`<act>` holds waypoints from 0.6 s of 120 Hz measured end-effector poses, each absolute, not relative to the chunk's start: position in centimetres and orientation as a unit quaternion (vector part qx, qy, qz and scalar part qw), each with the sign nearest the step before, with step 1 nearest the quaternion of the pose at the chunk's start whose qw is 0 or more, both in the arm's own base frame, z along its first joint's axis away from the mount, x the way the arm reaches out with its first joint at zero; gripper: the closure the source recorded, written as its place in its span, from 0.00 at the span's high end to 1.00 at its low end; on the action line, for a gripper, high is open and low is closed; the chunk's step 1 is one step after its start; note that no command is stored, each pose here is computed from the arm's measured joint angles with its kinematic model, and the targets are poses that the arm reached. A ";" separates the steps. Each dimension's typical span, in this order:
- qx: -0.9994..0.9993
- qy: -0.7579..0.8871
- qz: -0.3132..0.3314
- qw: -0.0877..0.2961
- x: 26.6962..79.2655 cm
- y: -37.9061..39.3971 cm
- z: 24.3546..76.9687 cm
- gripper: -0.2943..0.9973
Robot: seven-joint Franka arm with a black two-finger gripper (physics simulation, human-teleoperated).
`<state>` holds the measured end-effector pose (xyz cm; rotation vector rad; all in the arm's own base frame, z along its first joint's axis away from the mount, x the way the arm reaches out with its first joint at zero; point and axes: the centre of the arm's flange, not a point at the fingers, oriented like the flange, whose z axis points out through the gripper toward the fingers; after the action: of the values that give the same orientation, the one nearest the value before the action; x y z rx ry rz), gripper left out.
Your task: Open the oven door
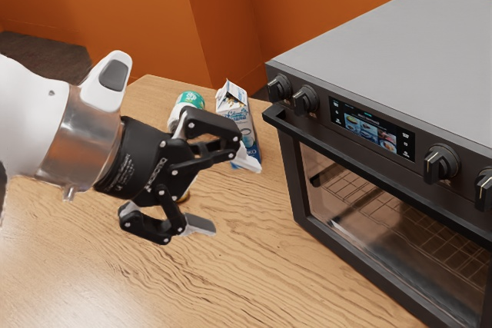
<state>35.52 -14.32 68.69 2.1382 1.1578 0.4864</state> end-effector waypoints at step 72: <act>0.751 0.549 0.163 0.328 42.7 -18.4 65.0 0.77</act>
<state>42.72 -18.39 64.99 1.9667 1.4370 0.4270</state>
